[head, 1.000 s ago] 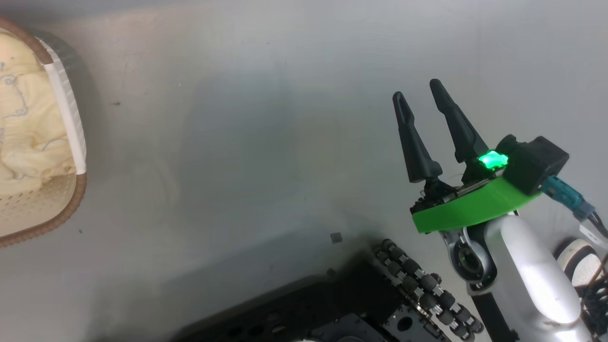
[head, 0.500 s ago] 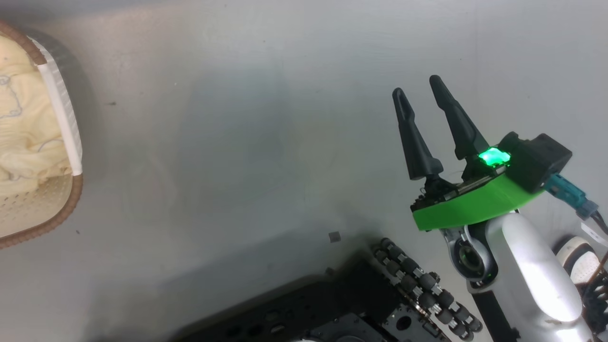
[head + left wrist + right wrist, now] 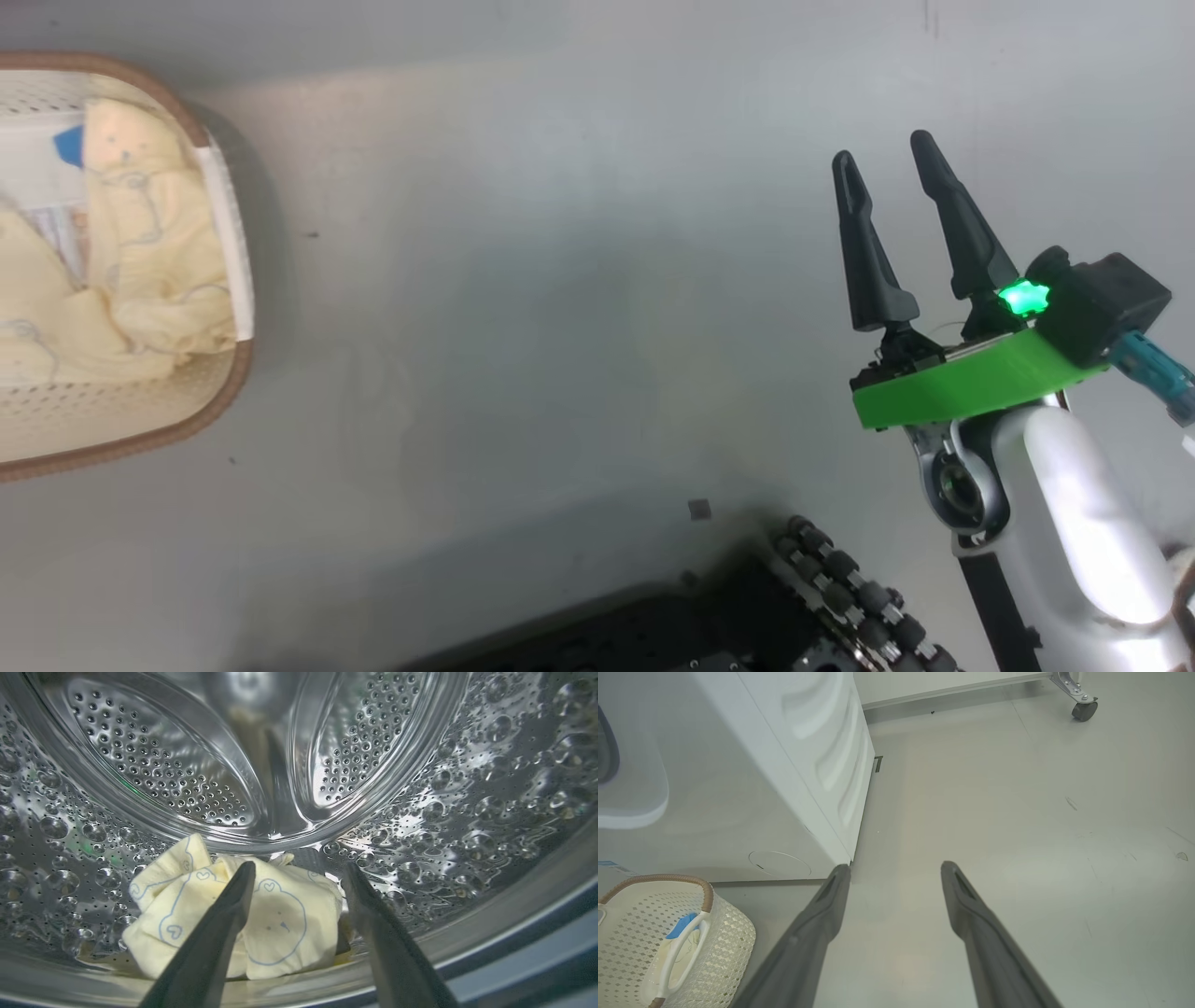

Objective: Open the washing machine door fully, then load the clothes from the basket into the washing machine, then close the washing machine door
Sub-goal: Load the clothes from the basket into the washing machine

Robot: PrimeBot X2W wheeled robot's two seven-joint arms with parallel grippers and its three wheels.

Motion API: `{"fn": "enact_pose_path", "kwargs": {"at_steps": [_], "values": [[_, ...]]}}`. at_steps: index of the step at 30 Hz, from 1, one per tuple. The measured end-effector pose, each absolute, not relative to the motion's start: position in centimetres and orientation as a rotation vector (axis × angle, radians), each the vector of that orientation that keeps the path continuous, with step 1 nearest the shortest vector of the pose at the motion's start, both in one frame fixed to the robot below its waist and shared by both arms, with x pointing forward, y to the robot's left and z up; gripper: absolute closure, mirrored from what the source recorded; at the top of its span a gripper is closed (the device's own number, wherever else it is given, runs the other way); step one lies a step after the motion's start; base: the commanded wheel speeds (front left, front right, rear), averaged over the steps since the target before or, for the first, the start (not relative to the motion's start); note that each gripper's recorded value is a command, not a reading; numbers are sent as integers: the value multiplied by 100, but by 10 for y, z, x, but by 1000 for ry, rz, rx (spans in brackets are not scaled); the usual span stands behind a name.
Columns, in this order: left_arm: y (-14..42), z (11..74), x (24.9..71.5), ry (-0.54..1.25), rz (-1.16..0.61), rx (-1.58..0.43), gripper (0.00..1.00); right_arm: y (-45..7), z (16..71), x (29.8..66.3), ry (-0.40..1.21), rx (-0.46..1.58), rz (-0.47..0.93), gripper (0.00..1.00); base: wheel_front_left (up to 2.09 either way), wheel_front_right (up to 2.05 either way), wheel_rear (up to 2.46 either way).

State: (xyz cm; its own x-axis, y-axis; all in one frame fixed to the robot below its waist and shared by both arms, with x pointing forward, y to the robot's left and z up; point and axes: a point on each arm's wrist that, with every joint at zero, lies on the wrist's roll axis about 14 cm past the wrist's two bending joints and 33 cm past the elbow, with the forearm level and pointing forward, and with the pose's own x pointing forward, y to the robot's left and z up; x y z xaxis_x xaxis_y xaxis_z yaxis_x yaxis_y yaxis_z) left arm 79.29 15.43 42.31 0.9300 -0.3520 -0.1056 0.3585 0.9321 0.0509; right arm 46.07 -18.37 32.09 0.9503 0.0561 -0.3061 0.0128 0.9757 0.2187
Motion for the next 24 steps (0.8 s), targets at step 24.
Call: {"fn": "enact_pose_path", "kwargs": {"at_steps": [24], "values": [[160,496,621,148,-394,-72,0,-159,434,454,83,176,107,0,0,0,0]]}}
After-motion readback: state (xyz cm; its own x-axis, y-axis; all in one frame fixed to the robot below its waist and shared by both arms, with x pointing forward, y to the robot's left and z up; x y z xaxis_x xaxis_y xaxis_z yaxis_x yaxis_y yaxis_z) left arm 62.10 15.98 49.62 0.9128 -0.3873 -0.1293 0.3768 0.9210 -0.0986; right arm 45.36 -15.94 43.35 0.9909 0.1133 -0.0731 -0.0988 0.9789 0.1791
